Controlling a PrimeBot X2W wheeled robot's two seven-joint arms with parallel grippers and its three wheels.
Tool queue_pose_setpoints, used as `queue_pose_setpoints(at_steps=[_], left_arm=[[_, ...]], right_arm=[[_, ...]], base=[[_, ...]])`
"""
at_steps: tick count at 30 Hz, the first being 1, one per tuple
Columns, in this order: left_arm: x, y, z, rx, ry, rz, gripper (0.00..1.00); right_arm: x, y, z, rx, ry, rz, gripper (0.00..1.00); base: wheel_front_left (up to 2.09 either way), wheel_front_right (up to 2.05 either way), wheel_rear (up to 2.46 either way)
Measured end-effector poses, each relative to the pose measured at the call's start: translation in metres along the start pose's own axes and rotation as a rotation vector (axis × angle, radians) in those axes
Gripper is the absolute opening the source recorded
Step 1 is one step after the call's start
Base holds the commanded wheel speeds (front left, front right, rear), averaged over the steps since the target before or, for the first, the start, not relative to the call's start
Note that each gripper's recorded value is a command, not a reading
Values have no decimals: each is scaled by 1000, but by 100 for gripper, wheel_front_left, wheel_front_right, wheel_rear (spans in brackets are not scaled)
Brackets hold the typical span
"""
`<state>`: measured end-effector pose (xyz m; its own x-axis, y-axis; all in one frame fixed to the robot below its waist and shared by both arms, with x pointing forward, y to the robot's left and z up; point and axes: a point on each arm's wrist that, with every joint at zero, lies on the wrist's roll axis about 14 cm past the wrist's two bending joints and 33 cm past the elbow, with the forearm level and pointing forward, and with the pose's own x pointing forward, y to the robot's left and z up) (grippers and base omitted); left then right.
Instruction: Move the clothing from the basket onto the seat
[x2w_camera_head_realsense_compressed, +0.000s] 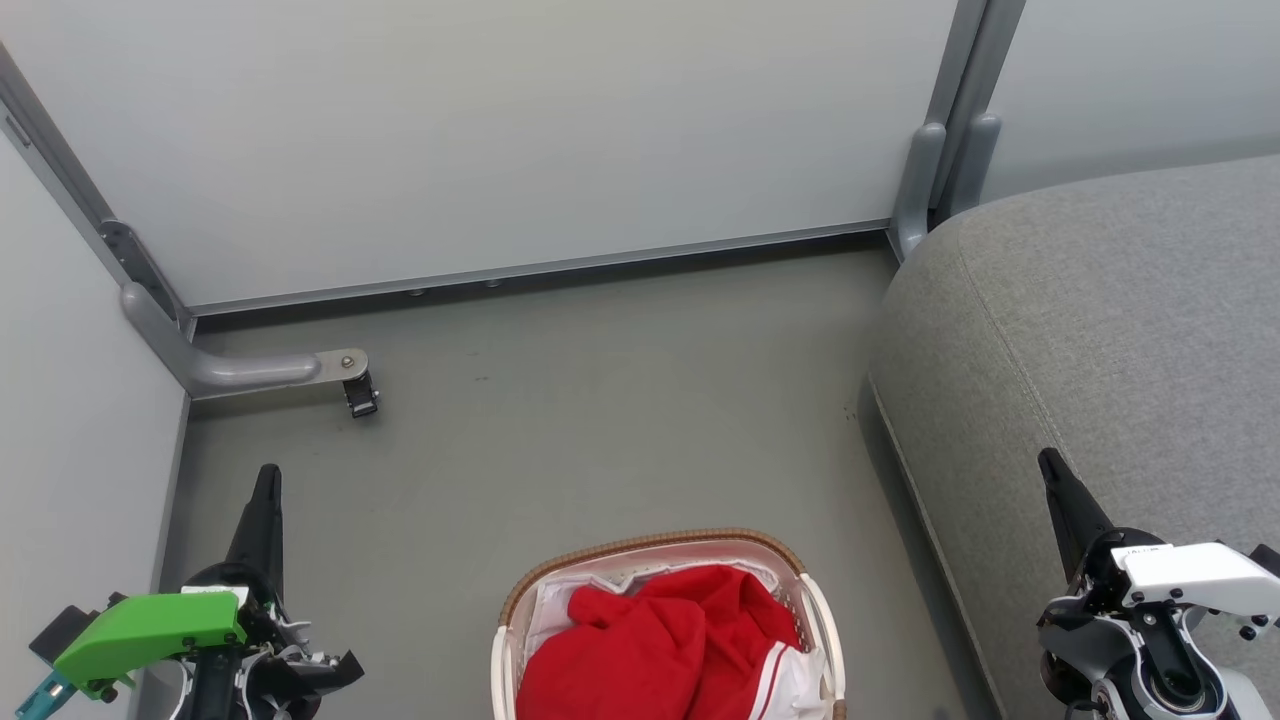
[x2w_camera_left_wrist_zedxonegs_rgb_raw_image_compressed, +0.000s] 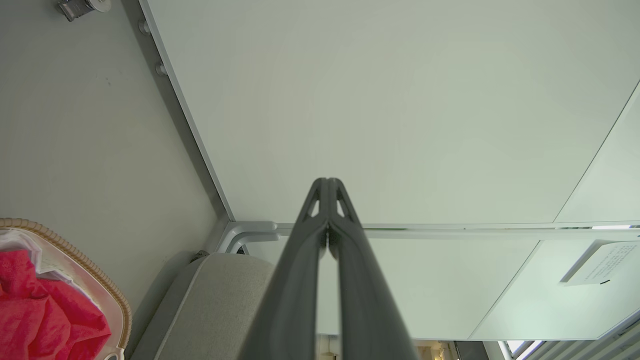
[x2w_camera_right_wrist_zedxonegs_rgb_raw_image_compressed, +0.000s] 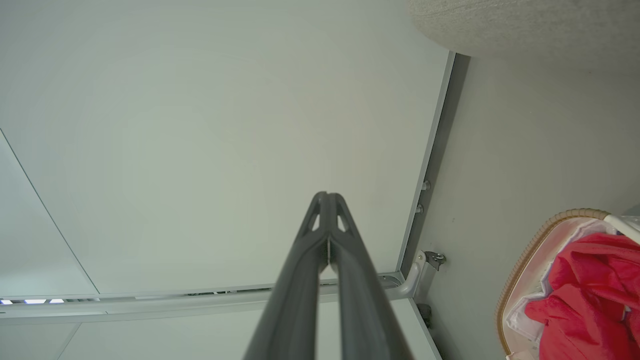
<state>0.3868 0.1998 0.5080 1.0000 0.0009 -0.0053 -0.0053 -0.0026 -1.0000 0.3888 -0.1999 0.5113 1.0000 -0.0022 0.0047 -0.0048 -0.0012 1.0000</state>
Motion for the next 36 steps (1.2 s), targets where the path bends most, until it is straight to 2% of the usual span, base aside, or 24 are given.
queue_pose_setpoints(at_steps=[11, 12, 13, 14, 18, 25, 36], left_arm=[[0, 0, 0, 0, -1, 0, 0], [0, 0, 0, 0, -1, 0, 100], [-1, 3, 0, -2, 0, 9, 0], [-3, 9, -1, -5, 0, 25, 100], [-10, 27, -4, -17, -1, 81, 100], [-11, 32, -2, 12, -25, 97, 100], [-9, 34, 3, 273, -27, 113, 100]], right_arm=[[0, 0, 0, 1, -1, 0, 0], [0, 0, 0, 1, -1, 0, 100], [-1, -2, 0, 3, -1, -7, 0], [-2, -7, -1, 8, -1, -19, 100], [-8, -22, -5, 19, -1, -63, 100], [-6, -21, -8, -46, 8, -64, 100], [3, -13, -12, -290, 35, -43, 100]], base=[[0, 0, 0], [0, 0, 0], [0, 0, 0], [0, 0, 0], [0, 0, 0], [0, 0, 0], [0, 0, 0]])
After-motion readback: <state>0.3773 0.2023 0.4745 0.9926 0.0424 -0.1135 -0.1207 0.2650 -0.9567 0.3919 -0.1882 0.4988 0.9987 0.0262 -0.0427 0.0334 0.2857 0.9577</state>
